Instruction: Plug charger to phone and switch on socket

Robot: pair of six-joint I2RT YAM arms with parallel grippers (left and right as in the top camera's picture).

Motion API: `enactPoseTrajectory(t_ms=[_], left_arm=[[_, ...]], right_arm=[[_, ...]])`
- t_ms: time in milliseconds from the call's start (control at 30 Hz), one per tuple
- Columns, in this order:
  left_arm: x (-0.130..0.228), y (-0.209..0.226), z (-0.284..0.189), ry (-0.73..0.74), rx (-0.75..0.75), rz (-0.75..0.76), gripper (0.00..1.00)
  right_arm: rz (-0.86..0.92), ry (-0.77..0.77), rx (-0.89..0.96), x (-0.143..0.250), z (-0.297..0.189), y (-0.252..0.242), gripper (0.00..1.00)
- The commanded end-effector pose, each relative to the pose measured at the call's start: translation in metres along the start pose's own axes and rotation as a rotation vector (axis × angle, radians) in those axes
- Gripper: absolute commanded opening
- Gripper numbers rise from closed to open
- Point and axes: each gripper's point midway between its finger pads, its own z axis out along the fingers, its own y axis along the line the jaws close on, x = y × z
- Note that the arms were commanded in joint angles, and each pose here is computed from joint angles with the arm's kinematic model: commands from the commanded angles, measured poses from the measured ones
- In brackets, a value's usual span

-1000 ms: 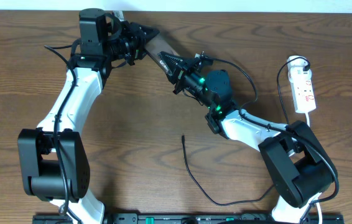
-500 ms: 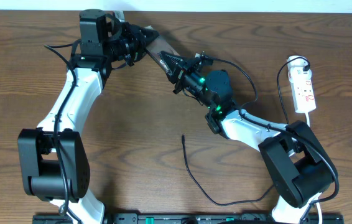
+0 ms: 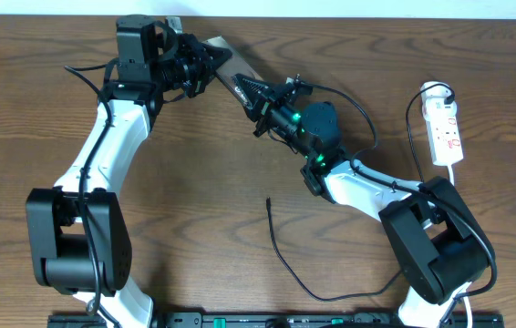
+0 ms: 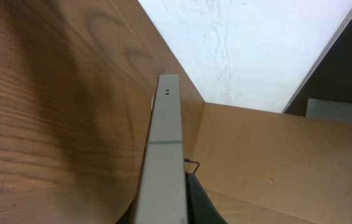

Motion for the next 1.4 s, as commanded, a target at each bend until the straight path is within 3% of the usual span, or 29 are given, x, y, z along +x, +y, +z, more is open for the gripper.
enactPoseTrajectory(t_ms=[0, 233, 367, 467, 633, 700, 1067, 1233, 1367], left_arm=[[-0.001, -0.004, 0.0, 0.004, 0.014, 0.039, 0.08], [-0.001, -0.004, 0.0, 0.003, 0.013, 0.039, 0.08], [-0.001, -0.004, 0.0, 0.003, 0.013, 0.039, 0.08], [-0.001, -0.004, 0.0, 0.003, 0.014, 0.039, 0.08], [-0.004, -0.004, -0.002, -0.003, 0.013, 0.037, 0.08], [-0.009, -0.001, -0.007, -0.014, 0.009, 0.026, 0.08], [-0.055, 0.008, -0.082, 0.006, 0.122, 0.022, 0.08], [-0.062, 0.008, -0.123, 0.061, 0.212, 0.064, 0.08], [-0.052, -0.001, -0.15, 0.15, 0.311, 0.14, 0.08]], right_arm=[[0.0, 0.017, -0.006, 0.006, 0.002, 0.005, 0.01], [0.0, 0.023, -0.003, 0.007, 0.002, 0.004, 0.08], [0.0, 0.023, -0.003, 0.007, 0.002, 0.004, 0.44], [0.0, 0.023, -0.003, 0.007, 0.002, 0.004, 0.56], [-0.001, 0.023, -0.003, 0.007, 0.002, 0.004, 0.9], [-0.01, 0.023, -0.002, 0.007, 0.002, 0.004, 0.99], [-0.112, 0.015, -0.005, 0.004, 0.001, 0.005, 0.99], [-0.309, 0.026, 0.007, 0.002, 0.0, 0.004, 0.99], [-0.594, 0.114, 0.02, 0.01, -0.002, 0.0, 0.99]])
